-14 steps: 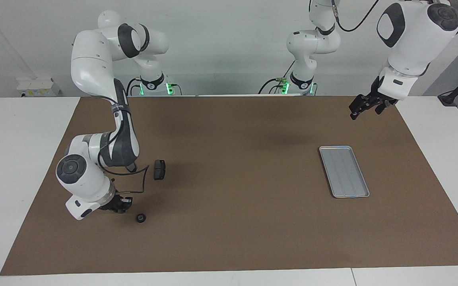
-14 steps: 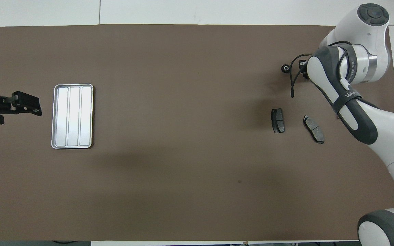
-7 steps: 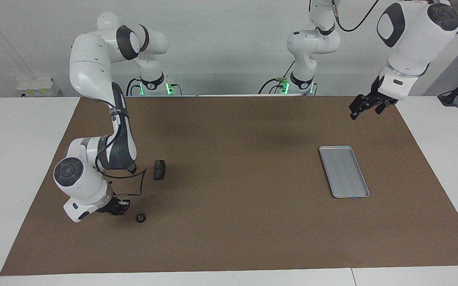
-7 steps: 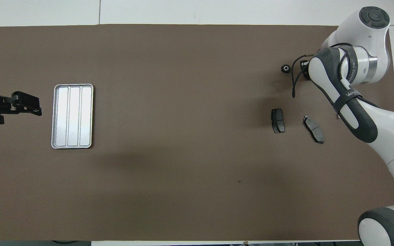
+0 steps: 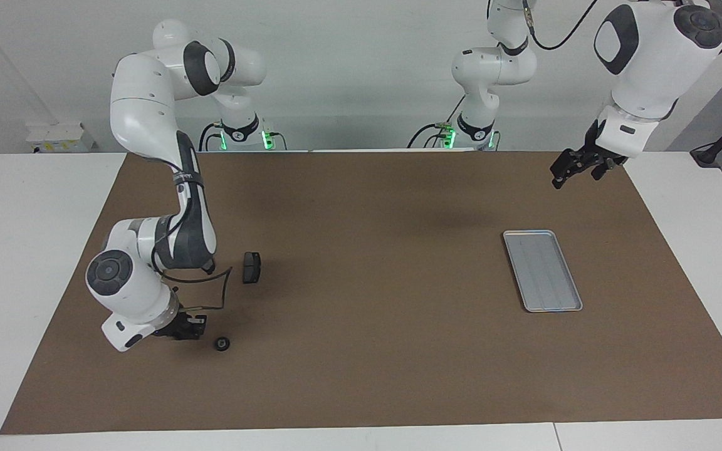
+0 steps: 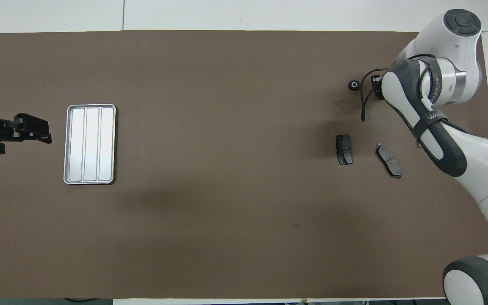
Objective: Place bearing gear from tray to pile
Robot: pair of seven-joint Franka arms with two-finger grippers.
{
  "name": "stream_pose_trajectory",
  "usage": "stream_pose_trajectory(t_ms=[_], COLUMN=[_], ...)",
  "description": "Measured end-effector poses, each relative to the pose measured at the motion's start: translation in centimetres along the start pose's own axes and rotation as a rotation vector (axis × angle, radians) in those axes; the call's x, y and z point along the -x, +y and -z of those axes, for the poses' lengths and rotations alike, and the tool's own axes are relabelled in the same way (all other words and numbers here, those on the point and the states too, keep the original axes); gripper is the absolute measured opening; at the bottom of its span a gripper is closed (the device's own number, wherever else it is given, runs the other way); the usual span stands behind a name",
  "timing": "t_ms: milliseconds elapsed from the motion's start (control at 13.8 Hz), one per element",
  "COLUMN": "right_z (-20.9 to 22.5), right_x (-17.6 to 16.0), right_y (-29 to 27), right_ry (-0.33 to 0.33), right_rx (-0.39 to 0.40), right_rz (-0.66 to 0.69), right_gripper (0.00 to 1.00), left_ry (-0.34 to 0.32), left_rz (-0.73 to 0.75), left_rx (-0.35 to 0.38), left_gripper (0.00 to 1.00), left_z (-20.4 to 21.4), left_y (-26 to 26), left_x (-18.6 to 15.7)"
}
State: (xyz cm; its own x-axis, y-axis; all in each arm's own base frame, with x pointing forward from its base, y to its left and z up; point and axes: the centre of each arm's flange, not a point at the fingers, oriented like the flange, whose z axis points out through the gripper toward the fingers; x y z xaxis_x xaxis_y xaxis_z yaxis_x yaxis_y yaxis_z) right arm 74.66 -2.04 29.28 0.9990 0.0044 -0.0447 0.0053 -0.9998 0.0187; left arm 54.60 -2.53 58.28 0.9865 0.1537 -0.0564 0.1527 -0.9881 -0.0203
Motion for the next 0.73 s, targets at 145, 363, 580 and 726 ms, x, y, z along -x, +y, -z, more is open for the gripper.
stream_pose_trajectory(t_ms=[145, 363, 580, 726], right_z=[3.0, 12.9, 25.4, 31.7], right_x=[0.4, 2.9, 8.1, 11.7], right_y=[-0.2, -0.8, -2.2, -2.4], right_ry=[0.002, -0.002, 0.043, 0.093], right_rx=[0.007, 0.031, -0.013, -0.012], right_rz=[0.003, 0.005, -0.006, -0.012], right_gripper=[0.78, 1.00, 1.00, 1.00], left_ry=[0.000, 0.000, 0.000, 0.000], left_rz=[0.000, 0.000, 0.000, 0.000], left_rx=[0.000, 0.000, 0.000, 0.000], left_gripper=[1.00, 1.00, 1.00, 1.00], left_z=[0.0, 0.0, 0.0, 0.0], left_y=[0.0, 0.0, 0.0, 0.0], left_x=[0.0, 0.0, 0.0, 0.0])
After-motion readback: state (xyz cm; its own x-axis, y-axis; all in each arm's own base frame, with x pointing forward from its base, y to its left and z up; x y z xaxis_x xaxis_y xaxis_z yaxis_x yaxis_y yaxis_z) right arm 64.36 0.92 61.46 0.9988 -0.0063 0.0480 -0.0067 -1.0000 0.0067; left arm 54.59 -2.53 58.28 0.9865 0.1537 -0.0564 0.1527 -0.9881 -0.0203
